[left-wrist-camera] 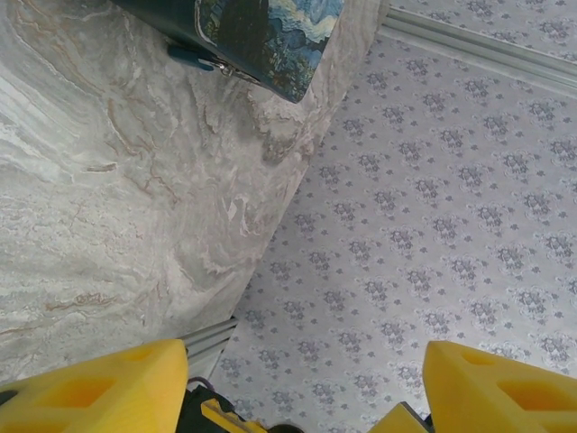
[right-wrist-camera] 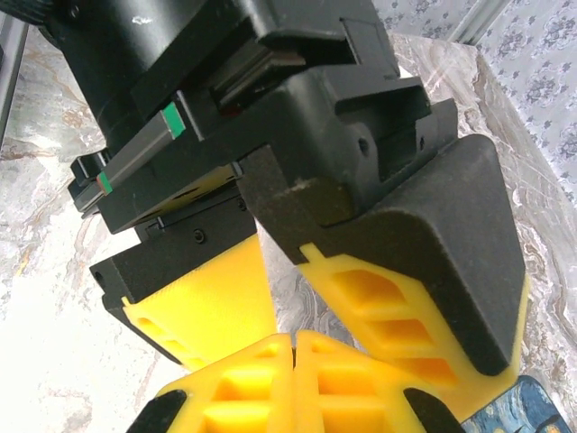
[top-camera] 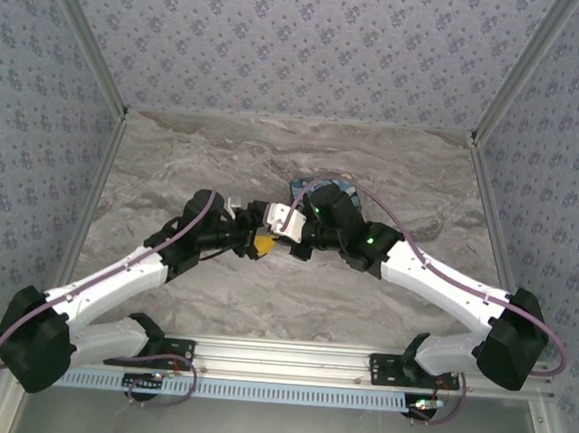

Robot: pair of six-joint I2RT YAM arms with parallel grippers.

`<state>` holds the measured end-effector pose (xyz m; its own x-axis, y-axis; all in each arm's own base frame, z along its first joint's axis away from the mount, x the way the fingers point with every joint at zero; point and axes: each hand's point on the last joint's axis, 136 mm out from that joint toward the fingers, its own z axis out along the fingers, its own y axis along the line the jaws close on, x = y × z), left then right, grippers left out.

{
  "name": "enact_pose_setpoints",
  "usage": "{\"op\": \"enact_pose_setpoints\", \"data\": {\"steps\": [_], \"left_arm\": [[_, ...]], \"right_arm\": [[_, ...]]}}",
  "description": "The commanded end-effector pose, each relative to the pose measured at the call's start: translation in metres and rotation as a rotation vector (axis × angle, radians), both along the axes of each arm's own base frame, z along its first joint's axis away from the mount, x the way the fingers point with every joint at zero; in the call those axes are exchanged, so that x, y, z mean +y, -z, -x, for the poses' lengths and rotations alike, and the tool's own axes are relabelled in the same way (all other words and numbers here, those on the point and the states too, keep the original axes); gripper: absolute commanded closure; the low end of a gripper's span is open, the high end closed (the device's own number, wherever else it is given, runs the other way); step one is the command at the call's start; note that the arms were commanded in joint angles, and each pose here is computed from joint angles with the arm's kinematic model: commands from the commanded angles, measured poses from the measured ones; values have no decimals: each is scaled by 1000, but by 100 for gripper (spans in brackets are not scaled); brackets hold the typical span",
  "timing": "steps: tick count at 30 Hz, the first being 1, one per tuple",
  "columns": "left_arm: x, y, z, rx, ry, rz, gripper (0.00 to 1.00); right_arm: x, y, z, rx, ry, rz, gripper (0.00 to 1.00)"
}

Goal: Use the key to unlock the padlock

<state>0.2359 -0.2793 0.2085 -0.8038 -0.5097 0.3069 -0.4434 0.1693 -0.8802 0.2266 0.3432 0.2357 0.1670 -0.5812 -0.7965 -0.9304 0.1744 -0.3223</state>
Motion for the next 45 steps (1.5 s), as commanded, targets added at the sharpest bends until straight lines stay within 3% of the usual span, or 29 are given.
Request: {"op": "enact_pose_setpoints", "data": {"steps": [1, 45], "left_arm": [[-5, 14, 16, 236, -20, 39, 27], [-12, 18, 15, 232, -25, 78, 55]], "right_arm": [[5, -30, -8, -74, 19, -93, 100], [7, -10, 26, 59, -54, -115, 100]]}}
